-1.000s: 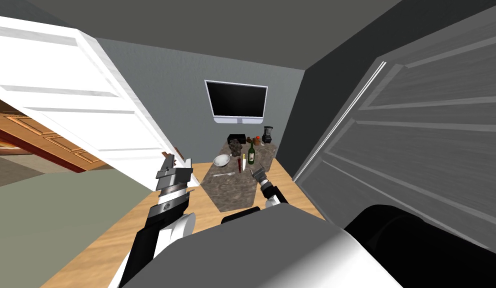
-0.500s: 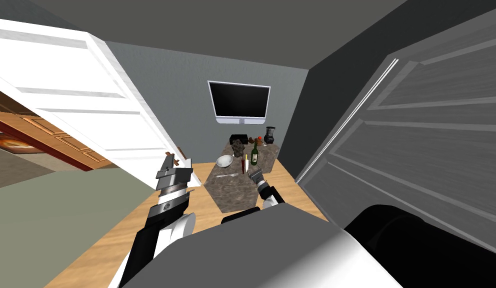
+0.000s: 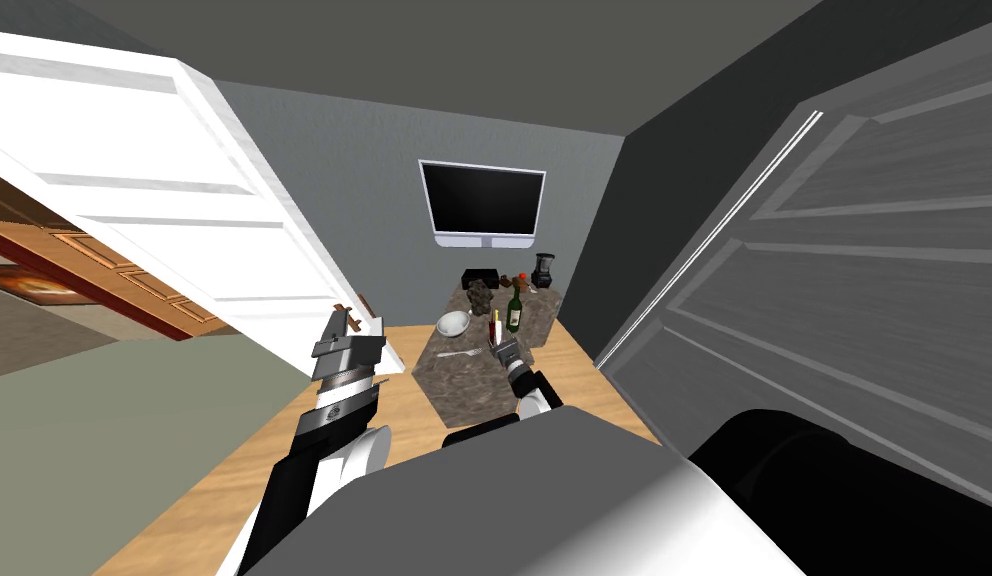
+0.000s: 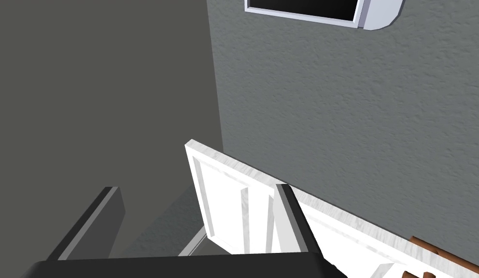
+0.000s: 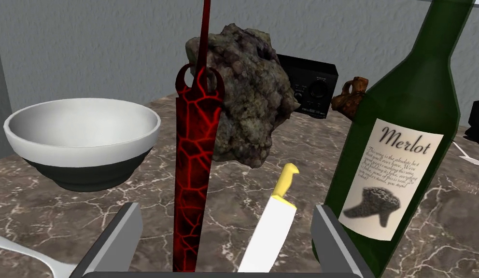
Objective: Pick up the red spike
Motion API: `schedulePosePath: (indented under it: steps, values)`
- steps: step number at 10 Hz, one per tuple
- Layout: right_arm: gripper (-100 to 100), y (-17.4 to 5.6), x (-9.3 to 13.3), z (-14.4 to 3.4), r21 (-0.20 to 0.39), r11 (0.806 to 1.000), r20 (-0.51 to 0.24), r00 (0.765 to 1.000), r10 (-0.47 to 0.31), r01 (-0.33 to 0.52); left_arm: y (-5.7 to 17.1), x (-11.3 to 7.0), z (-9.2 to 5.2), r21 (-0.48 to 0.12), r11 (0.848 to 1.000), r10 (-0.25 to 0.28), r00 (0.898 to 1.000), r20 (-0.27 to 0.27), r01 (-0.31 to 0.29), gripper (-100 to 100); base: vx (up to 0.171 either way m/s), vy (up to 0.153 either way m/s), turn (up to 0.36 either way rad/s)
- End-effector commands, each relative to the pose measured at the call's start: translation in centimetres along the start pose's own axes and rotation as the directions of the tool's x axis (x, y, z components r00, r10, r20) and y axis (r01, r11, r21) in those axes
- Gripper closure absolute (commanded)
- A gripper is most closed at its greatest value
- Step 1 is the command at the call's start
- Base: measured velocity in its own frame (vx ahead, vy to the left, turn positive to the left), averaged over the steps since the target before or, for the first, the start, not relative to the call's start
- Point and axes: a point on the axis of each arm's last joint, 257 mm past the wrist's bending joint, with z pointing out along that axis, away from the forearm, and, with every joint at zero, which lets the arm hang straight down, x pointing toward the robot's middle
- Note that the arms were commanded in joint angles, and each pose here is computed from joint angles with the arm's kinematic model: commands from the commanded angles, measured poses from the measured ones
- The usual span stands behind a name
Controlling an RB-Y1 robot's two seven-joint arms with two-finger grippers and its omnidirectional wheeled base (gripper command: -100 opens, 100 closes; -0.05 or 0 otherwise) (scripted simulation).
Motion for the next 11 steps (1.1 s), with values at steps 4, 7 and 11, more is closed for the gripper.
schedulePosePath:
  steps: [4,7,11]
  values:
    - [0,-0.91,0.77,0.56,-0.007,0.997,-0.008,0.997,0.076,-0.076,0.00,0.00,0.00,0.000,1.000,0.000,1.000,0.000,0.000,0,0.003,0.006,-0.011]
    - [100,-0.84,1.05,0.47,-0.005,0.997,-0.008,0.997,0.076,-0.076,0.00,0.00,0.00,0.000,1.000,0.000,1.000,0.000,0.000,0,0.013,0.018,-0.050]
    - [100,-0.84,1.05,0.47,-0.005,0.997,-0.008,0.997,0.076,-0.076,0.00,0.00,0.00,0.000,1.000,0.000,1.000,0.000,0.000,0,0.000,0.000,0.000]
